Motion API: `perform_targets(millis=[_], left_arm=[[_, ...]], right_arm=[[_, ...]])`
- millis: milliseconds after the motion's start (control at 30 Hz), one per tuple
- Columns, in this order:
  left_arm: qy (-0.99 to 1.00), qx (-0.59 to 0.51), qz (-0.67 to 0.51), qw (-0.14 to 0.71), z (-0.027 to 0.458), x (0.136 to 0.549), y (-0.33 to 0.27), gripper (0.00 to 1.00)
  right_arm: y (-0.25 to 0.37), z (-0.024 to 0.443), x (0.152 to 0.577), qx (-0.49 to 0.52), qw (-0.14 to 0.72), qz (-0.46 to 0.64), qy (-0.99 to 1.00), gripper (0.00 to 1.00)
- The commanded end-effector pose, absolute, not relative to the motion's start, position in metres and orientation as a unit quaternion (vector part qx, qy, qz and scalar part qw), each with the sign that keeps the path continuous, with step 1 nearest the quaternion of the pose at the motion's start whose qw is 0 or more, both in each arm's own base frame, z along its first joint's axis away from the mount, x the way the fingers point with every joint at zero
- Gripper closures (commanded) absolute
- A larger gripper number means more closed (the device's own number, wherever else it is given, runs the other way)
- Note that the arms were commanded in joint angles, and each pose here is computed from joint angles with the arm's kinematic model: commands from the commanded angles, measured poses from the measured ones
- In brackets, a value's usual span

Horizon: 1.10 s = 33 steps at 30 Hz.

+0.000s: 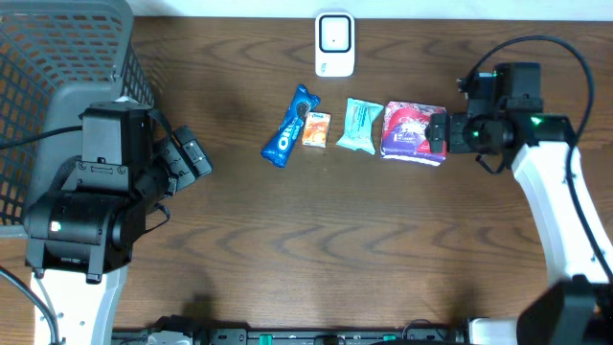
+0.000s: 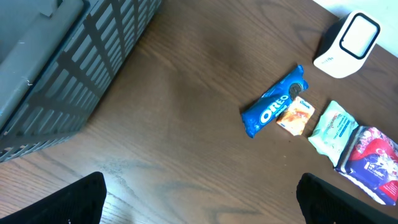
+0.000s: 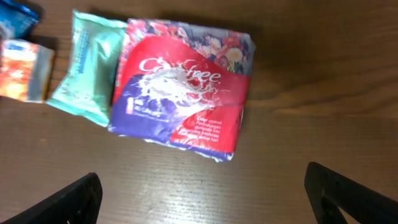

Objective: Scan the item barcode
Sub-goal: 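Reach the right gripper to the purple pad pack and grasp it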

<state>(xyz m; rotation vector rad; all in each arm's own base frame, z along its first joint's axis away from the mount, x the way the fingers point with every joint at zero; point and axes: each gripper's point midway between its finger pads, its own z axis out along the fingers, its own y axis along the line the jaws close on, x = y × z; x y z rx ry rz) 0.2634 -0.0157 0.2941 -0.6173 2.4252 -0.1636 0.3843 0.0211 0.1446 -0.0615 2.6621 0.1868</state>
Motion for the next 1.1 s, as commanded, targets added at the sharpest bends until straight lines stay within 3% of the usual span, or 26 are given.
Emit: perform_targets(millis=[0, 267, 500, 533, 633, 667, 900, 1067], left_arm=[[0.918, -0.237, -0.056, 0.314, 0.296, 0.264, -0.012, 0.02], [0.918, -0.237, -0.056, 0.314, 0.296, 0.264, -0.012, 0.02], [0.918, -0.237, -0.056, 0.314, 0.296, 0.264, -0.012, 0.02], [0.918, -0.237, -0.056, 0.314, 0.296, 0.264, -0.013, 0.02], [0.918, -0.237, -0.056, 0.314, 0.296, 0.264, -0.013, 0.02], [0.918, -0.237, -0.056, 0.314, 0.296, 0.264, -0.013, 0.02], [0.918, -0.237, -0.056, 0.314, 0.296, 0.264, -0.012, 0.02], [0.918, -0.237, -0.056, 0.314, 0.296, 0.264, -0.012, 0.02]], right_arm=[[0.015, 0.131, 0.395, -0.023, 0.224, 0.065, 0.972, 0.01], [0.030, 0.124, 0.424, -0.017, 0.252, 0.208, 0.945, 0.01], [0.007, 0.098, 0.440, 0.032, 0.248, 0.217, 0.944, 0.02], [0.010, 0.094, 0.442, 0.029, 0.246, 0.229, 0.941, 0.05], [0.016, 0.082, 0.445, 0.027, 0.239, 0.249, 0.938, 0.37], [0.015, 0.078, 0.447, 0.027, 0.237, 0.249, 0.939, 0.41], [0.015, 0.048, 0.450, 0.034, 0.217, 0.252, 0.943, 0.36], [0.015, 0.029, 0.445, 0.037, 0.194, 0.253, 0.947, 0.56]])
